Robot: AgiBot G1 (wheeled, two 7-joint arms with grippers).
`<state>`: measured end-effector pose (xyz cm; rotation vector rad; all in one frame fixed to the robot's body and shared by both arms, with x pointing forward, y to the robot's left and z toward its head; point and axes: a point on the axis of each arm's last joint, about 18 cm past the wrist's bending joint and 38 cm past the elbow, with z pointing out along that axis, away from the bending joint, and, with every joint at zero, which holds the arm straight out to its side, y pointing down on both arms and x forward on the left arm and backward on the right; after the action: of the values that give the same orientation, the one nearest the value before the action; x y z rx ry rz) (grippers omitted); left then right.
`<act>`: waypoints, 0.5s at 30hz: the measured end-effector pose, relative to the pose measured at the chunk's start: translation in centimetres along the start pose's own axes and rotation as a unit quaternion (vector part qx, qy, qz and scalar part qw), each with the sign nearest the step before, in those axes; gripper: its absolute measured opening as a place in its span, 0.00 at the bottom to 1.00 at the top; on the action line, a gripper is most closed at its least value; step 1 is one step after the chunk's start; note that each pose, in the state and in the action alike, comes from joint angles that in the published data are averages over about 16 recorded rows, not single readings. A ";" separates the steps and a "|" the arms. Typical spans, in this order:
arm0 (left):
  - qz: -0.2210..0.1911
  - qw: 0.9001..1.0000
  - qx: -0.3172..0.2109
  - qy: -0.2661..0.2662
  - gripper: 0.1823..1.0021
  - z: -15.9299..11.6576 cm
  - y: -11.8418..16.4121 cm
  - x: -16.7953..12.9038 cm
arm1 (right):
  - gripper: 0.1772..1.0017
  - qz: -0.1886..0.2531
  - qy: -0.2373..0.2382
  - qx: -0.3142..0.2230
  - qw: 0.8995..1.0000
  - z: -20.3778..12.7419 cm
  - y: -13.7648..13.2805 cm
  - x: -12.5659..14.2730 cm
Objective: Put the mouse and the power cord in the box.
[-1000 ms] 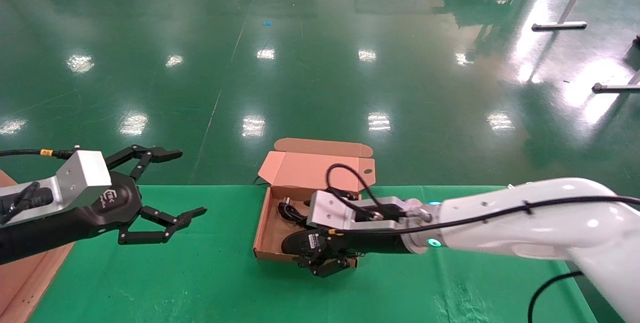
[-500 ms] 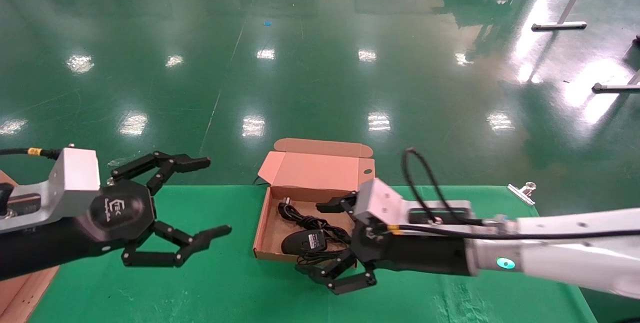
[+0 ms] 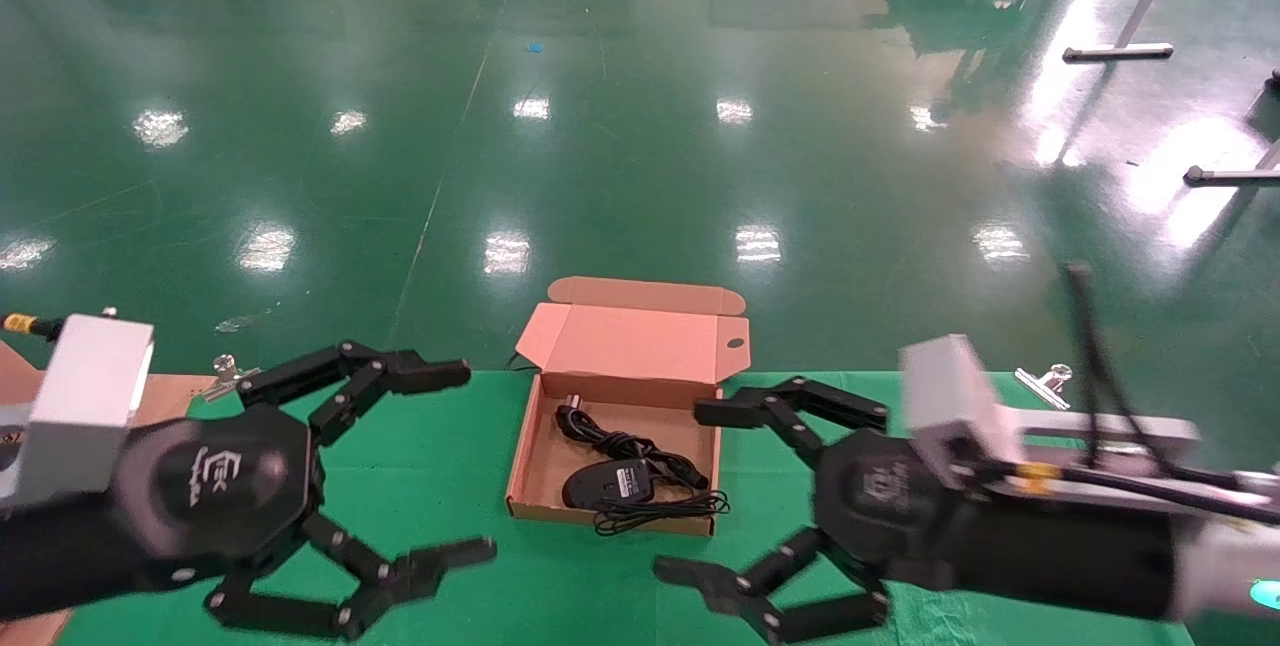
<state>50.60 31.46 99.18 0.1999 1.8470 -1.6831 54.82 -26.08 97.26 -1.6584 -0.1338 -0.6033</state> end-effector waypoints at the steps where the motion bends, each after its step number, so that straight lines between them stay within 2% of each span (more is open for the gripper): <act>1: -0.003 1.000 0.003 0.006 1.00 0.1 -0.2 0.3 | 1.00 0.000 -0.002 0.005 1.000 -0.6 -0.3 -0.3; 9: -0.024 0.998 0.020 0.049 1.00 0.3 -1.4 2.2 | 1.00 -0.007 -0.023 0.035 0.999 -4.6 -2.9 -3.0; 15: -0.031 0.997 0.025 0.065 1.00 0.3 -1.8 2.9 | 1.00 -0.013 -0.035 0.044 0.998 -6.2 -3.9 -4.2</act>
<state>47.51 29.99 99.21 0.2812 1.9246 -1.7971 47.63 -30.14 99.18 -1.5958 -0.2300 -0.5531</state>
